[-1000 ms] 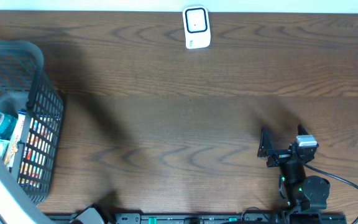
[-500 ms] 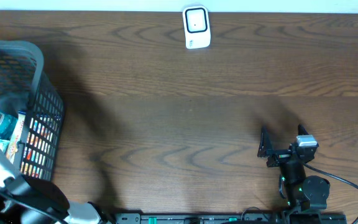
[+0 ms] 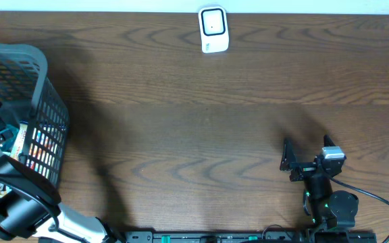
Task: Scan the item barcode
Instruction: 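Grasp the teal mouthwash bottle in the basket with the left gripper, then lift the bottle out and carry it toward the white scanner, then set the bottle upright on the table and release it, then move the left gripper back into the basket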
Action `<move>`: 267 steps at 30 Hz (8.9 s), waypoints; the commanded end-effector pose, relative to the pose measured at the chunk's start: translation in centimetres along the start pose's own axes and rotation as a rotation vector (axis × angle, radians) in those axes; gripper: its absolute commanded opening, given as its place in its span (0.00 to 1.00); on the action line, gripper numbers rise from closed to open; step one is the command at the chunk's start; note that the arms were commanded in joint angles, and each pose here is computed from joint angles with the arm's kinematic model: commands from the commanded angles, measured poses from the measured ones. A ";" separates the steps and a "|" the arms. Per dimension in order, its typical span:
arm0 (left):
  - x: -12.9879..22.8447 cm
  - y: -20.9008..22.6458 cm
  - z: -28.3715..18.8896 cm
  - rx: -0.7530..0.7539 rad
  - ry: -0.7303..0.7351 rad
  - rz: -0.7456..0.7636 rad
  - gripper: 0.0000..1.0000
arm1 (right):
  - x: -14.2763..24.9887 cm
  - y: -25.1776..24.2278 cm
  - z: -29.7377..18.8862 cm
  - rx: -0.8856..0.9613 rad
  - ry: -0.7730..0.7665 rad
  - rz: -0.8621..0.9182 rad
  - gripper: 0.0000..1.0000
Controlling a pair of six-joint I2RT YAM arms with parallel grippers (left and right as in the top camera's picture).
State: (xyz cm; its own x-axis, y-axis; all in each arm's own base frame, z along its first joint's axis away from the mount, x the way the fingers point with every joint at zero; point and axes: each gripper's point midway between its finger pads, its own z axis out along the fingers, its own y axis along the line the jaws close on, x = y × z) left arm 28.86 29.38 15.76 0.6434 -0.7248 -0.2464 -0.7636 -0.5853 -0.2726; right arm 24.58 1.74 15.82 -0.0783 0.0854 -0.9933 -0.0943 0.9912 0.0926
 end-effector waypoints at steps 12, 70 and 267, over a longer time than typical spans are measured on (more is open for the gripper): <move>-0.6 -1.5 0.2 0.049 -0.031 -0.040 0.98 | 0.1 0.0 0.0 0.001 0.004 -0.013 0.99; -4.4 -0.9 -13.0 0.363 -0.048 -0.152 0.46 | 0.1 0.0 0.0 0.001 0.004 -0.013 0.99; -8.6 7.4 3.1 -0.371 -0.201 0.311 0.90 | 0.1 0.0 0.0 0.001 0.004 -0.013 0.99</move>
State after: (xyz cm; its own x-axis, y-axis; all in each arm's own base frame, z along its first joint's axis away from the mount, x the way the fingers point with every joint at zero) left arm 19.42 31.34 13.86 0.4013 -0.8349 -0.3767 -0.8821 -0.4630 0.0864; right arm 24.58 1.74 15.82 -0.0783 0.0854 -0.9933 -0.0939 0.9913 0.0926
